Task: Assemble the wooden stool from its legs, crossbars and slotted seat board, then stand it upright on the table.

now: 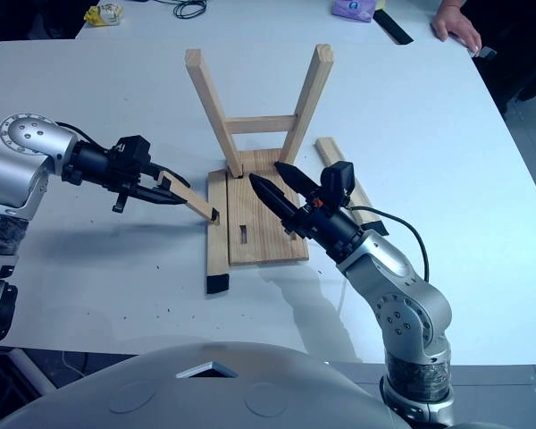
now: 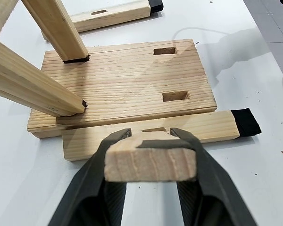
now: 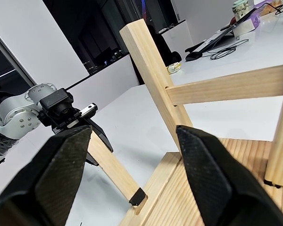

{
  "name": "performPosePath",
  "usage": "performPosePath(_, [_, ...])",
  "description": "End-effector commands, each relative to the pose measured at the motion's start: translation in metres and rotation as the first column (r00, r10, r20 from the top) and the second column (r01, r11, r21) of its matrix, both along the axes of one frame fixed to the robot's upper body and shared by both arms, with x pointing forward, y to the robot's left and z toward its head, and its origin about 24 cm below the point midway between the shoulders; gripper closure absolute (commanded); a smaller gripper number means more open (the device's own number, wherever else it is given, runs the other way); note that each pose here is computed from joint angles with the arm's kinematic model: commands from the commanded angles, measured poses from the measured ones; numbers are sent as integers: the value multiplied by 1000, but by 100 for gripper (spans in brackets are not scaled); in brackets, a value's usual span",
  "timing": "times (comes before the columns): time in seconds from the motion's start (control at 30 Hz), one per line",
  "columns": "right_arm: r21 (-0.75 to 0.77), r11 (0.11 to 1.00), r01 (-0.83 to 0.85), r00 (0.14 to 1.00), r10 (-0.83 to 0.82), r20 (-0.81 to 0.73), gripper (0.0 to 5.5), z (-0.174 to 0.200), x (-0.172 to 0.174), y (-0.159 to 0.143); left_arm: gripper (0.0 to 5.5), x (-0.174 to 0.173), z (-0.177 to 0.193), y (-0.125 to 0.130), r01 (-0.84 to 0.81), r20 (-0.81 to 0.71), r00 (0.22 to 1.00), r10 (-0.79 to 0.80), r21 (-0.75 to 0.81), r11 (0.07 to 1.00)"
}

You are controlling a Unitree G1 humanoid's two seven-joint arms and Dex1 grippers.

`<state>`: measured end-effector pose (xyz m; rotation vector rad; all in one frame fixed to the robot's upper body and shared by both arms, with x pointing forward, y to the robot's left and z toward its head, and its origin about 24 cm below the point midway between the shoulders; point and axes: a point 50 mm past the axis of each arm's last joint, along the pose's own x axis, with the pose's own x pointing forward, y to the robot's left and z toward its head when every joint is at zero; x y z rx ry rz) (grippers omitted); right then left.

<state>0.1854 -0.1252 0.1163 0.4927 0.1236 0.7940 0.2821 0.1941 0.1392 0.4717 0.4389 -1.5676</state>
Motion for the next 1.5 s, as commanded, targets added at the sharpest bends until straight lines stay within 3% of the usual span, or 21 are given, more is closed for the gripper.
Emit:
performPosePath(0.03, [-10,1000,5,1000,-5,4,220,1,-1,-2,419,-2,-2,-4,-7,-20,1000,6,-27,1000])
performPosePath(0.3, [-13,1000,4,1000,-4,0,220,0,-2,-2,419,-1,8,-7,1,-16,1000,-2,-54,999])
performPosePath(0.8, [-12,1000,10,1000,-10,-3,220,0,-2,-2,419,-3,-7,1,-5,-19,1000,6,30,1000])
performPosePath(1.5, [20,995,97,995,-96,-10,220,-2,-14,4,419,7,-9,24,25,1,1000,-27,265,964])
